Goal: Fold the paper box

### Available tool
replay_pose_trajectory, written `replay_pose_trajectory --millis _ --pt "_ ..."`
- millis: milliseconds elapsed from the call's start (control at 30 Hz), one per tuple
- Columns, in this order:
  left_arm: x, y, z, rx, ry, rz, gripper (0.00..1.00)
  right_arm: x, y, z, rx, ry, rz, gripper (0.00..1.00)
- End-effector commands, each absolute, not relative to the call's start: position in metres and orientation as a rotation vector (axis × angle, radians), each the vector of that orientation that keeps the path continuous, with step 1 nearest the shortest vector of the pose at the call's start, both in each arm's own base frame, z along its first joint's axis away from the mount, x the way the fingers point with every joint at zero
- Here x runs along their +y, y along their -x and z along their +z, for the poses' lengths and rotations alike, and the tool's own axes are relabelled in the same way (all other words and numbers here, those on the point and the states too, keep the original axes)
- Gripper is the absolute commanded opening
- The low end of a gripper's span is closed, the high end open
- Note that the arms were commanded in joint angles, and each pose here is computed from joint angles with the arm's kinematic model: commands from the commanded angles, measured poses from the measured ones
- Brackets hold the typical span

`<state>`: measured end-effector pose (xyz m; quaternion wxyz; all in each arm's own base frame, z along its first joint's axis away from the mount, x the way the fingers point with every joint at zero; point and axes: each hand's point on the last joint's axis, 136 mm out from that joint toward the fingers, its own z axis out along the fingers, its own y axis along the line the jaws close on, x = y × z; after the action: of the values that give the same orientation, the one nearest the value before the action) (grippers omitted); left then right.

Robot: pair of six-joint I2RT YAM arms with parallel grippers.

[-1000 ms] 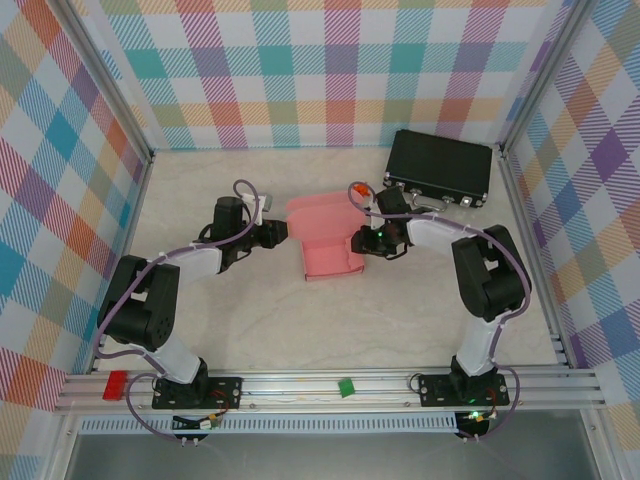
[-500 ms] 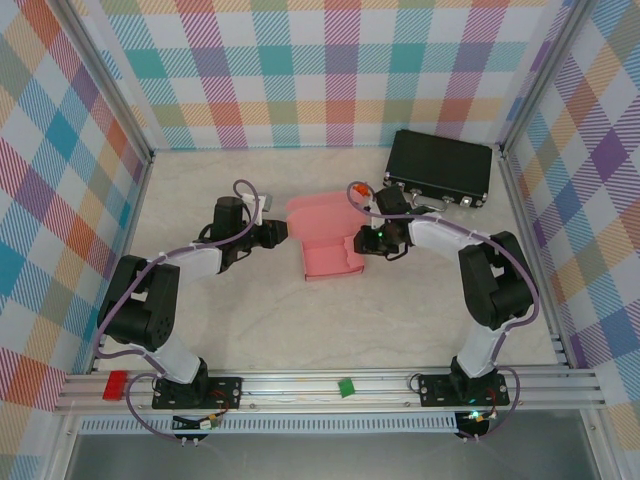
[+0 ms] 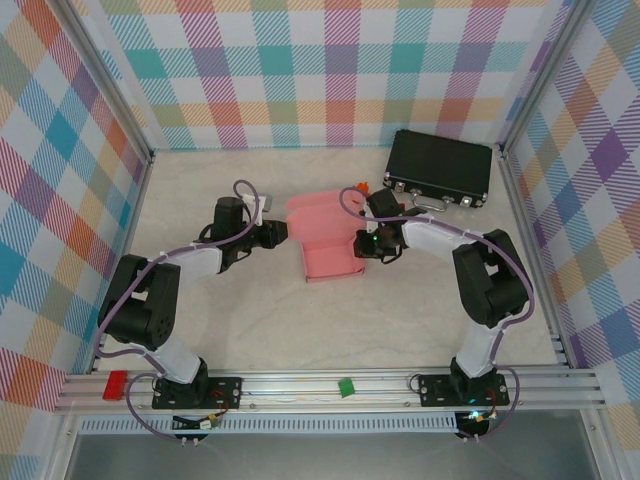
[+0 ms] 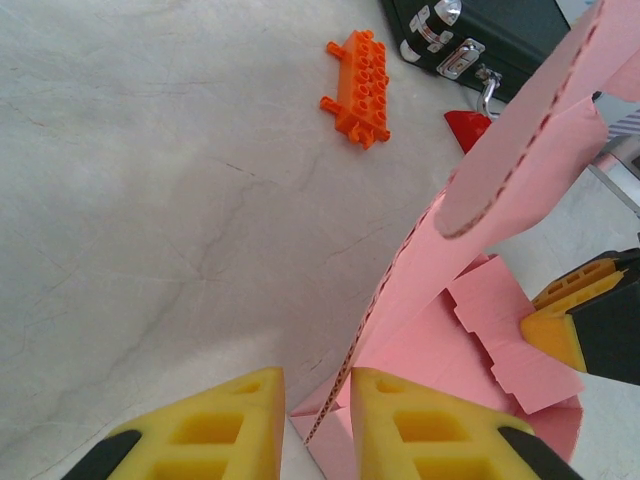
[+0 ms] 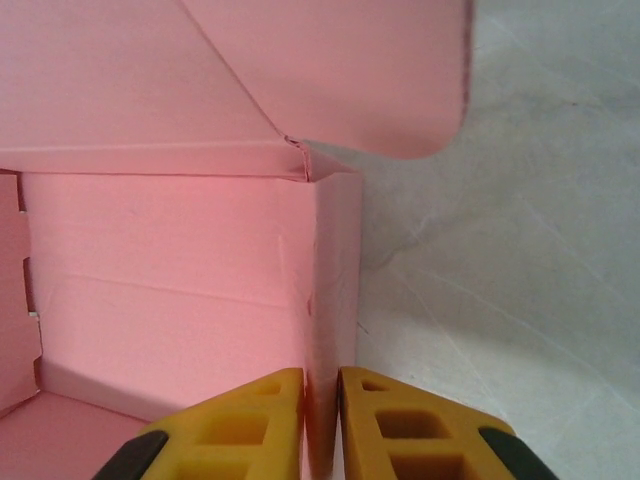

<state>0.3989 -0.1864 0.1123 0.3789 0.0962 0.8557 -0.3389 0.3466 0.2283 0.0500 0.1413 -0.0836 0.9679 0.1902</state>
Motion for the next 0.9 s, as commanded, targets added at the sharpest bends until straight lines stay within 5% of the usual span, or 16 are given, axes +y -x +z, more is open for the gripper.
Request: replay_pose_trajectory --millis 0,867 --pt "-0.187 -0.403 0.117 2.171 -0.244 -0.892 0.24 0.225 -0.348 0.047 2.812 0.261 0.465 0.17" --pt "-0.186 -0.402 0.110 2.185 -0.240 -0.885 0.24 0.203 -0.342 0.031 2.831 0.366 -0.124 0.08"
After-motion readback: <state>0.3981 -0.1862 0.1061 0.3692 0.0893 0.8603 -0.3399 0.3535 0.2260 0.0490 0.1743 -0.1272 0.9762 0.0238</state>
